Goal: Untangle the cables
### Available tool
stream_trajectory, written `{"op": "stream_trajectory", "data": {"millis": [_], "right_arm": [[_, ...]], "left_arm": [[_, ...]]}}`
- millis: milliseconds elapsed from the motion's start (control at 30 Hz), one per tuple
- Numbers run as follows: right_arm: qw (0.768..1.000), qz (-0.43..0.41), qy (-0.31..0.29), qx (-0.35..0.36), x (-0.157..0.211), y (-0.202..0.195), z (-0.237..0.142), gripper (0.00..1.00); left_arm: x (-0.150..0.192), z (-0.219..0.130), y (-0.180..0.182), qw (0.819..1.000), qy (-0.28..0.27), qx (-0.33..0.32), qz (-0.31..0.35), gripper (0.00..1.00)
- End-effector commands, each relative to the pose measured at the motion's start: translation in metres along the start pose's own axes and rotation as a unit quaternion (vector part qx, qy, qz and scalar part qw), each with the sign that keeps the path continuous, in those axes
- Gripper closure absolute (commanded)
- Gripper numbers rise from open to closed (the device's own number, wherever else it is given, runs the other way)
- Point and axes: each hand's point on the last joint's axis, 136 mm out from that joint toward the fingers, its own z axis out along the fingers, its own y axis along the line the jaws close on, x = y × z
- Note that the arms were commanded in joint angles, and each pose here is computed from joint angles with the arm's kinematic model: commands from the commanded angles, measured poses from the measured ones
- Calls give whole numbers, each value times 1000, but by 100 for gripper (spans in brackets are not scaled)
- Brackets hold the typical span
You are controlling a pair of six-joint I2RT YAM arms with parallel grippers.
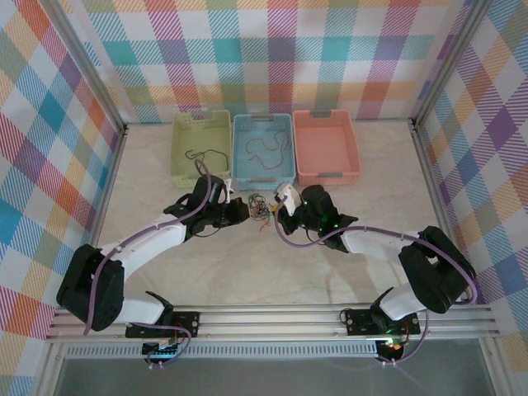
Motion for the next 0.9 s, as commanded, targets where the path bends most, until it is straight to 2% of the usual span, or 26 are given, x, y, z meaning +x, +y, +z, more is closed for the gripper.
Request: {"op": "stream_trajectory", "data": {"millis": [0,300,467,633,733,867], "right_arm": [[999,7,6,52,3,-21,-6,100],[997,27,16,66,7,-27,-6,100],[997,31,16,66,7,-28,-6,100],[999,26,15,21,6,-14,-2,100],[999,27,32,-30,10,2,5,100],[996,30,34,-77,10,17,8,100]], "left_arm": [[6,-7,21,999,-2,-47,3,100],[5,-12,21,999,-8,-50,8,100],[5,-12,22,999,-10,-51,8,91],[7,-7,23,999,0,-52,6,85],[9,-4,24,999,8,-53,4,71],[8,-4,22,999,6,-48,4,69]]}}
